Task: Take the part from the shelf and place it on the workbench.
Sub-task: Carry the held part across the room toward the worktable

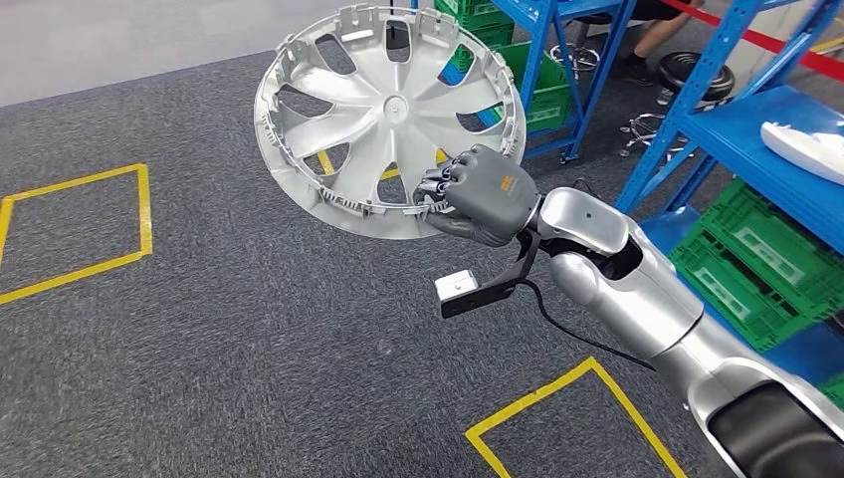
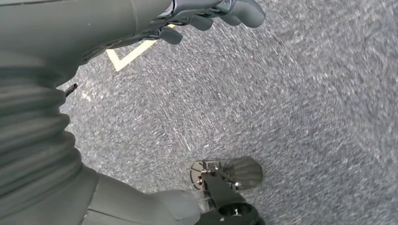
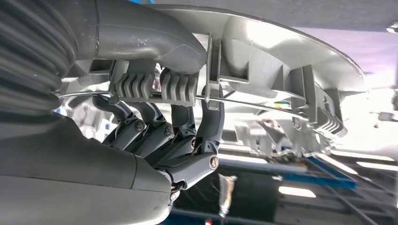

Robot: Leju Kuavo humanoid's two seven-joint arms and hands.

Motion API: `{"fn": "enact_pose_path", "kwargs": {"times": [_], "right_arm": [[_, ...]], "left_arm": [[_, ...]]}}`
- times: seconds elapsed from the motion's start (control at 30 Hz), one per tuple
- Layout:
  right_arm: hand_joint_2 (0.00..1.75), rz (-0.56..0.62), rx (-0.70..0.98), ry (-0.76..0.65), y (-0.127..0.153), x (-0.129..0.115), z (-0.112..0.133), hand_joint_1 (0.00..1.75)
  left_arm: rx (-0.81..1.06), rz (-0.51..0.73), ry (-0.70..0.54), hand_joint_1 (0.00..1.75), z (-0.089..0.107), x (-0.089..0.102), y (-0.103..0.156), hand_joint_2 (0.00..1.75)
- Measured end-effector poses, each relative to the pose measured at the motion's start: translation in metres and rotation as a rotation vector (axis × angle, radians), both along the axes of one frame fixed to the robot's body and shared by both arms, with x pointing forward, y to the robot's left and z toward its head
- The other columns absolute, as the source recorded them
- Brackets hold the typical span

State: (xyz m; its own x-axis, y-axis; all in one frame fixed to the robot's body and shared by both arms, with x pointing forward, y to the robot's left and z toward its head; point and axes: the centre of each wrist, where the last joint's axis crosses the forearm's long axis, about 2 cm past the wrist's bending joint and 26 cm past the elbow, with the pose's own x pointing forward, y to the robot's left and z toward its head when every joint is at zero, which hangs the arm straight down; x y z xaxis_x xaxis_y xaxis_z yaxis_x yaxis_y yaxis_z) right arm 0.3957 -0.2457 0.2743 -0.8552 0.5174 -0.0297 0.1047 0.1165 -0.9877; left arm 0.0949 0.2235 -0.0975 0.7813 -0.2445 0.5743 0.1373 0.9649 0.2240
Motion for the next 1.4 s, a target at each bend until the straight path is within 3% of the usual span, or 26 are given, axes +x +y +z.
{"fn": "enact_pose_path", "kwargs": {"times": [0.83, 1.4], "right_arm": [[1.75, 0.010, 0.016, -0.031, 0.006, 0.000, 0.009, 1.75], [1.75, -0.040, 0.001, -0.003, -0.031, -0.005, -0.007, 1.75]], "left_arm": [[0.002, 0.014, 0.001, 0.00, 0.000, 0.001, 0.004, 1.75], [-0.005, 0.001, -0.005, 0.00, 0.000, -0.001, 0.002, 1.75]]}}
